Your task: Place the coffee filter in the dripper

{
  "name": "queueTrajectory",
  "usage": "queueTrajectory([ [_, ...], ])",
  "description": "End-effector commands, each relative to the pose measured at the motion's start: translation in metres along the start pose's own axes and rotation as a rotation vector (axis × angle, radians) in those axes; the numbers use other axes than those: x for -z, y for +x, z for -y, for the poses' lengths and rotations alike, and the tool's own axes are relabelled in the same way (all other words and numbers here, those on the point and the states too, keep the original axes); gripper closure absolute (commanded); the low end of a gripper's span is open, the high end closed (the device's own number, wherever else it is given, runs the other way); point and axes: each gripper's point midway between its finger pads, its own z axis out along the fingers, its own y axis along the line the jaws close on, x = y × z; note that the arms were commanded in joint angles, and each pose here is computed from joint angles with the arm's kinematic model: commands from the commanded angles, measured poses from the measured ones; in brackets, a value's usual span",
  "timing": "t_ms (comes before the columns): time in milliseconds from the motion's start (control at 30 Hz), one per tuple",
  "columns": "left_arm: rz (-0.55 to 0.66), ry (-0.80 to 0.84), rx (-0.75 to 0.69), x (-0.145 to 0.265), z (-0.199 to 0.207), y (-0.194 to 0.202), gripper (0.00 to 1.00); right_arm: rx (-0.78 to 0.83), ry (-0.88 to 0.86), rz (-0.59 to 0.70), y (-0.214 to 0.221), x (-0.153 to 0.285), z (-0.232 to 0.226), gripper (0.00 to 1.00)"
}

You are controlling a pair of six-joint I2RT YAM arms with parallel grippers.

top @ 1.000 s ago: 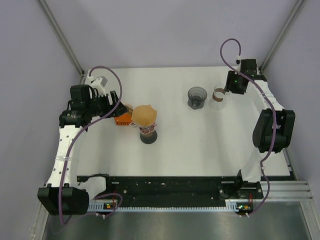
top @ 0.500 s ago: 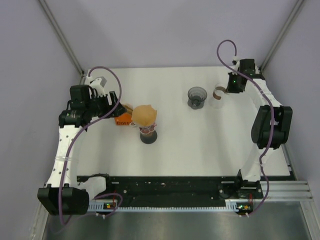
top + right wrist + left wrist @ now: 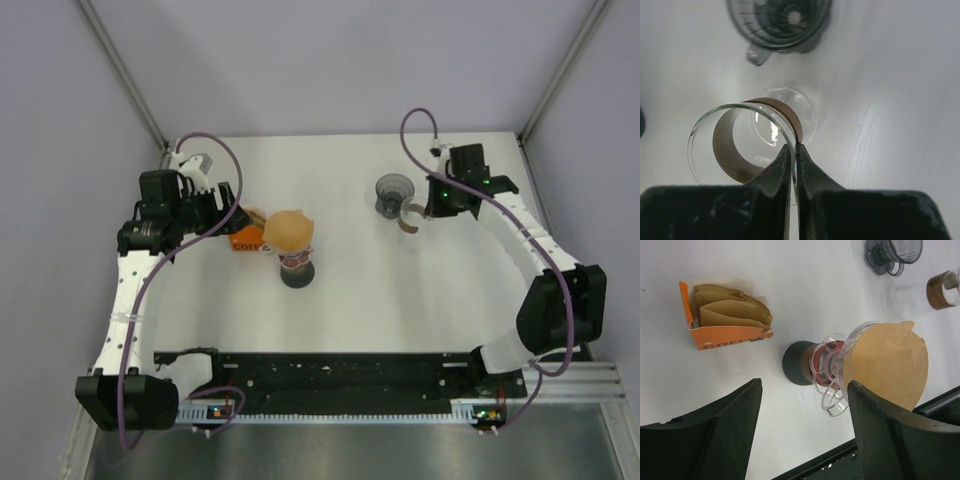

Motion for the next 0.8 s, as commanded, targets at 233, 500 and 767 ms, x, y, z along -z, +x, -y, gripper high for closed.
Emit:
queueTrajectory([
  [233, 0.094, 0.009, -0.059, 0.013, 0.007, -0.017, 0.25, 0.31, -0.209, 0.04, 0.021, 0.008, -0.127, 1.0],
  [500, 0.1, 0.0, -0.055, 0.014, 0.005, -0.018, 0.25, 0.344, -0.272, 0.023, 0.039, -0.007, -0.146, 1.0],
  [767, 0.094, 0.003, -0.044, 0.01, 0.003, -0.019, 0.25, 0.385, -0.285, 0.01, 0.044, -0.009, -0.15, 0.93],
])
